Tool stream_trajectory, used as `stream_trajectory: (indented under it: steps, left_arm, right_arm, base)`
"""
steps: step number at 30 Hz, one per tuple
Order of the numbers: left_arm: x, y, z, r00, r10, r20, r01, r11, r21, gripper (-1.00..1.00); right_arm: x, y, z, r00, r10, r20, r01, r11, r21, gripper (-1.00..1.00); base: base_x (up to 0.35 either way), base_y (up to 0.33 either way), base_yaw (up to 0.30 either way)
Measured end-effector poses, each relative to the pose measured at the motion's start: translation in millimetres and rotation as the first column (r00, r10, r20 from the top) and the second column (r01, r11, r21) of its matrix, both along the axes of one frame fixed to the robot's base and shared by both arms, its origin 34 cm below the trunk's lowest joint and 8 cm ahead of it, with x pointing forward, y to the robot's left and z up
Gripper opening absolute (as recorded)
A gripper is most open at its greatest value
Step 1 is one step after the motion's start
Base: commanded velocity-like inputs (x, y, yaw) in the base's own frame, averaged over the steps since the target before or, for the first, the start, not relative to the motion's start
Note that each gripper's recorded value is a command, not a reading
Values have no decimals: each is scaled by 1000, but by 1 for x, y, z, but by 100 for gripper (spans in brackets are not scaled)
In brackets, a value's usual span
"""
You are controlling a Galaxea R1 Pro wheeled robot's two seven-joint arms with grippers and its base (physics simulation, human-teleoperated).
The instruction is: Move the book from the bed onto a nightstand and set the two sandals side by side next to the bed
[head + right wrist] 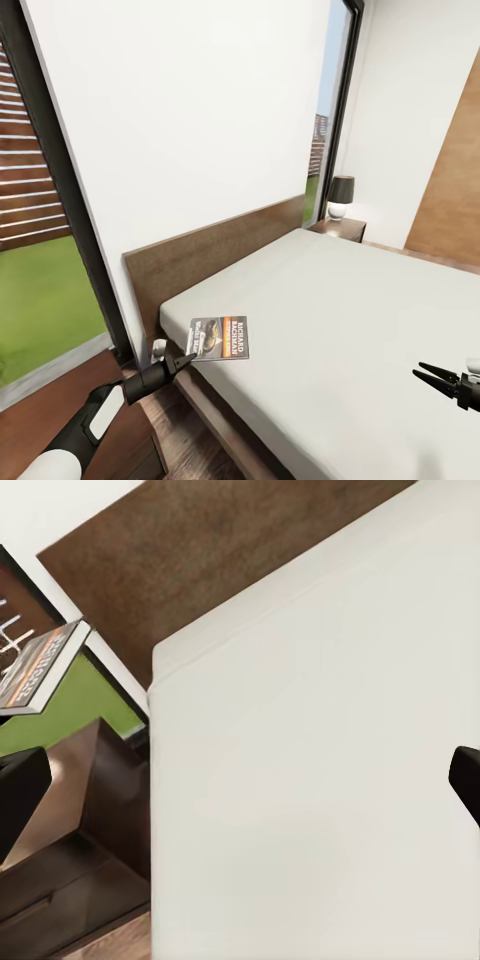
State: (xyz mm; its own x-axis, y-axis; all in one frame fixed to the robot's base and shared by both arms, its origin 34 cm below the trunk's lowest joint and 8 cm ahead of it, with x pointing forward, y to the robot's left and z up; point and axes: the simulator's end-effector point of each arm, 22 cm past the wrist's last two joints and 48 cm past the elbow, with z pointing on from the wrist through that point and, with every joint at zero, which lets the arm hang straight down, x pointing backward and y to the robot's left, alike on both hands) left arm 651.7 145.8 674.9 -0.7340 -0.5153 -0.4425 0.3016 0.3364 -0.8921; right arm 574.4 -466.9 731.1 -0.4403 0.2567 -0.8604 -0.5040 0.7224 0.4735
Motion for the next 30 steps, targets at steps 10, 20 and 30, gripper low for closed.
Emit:
stream_trajectory:
  steps: [10,20,30]
  left_arm:
    - [0,-1,-3,1000,-1,-6,1,1000,1,-100]
    - [0,-3,-6,1000,-1,-12,1,1000,-3,-100]
    - [-1,-3,-12,1000,-1,-24,1,1000,-4,-100]
  right_arm:
    - [0,0,-2,1000,0,-5,0,1000,-1,100]
    - [1,0,-5,1000,0,-11,0,1000,-1,100]
    - [1,0,-10,1000,1,-24,-1,1000,-1,100]
  base:
    - [0,0,230]
    - [0,0,77]
    - [0,0,135]
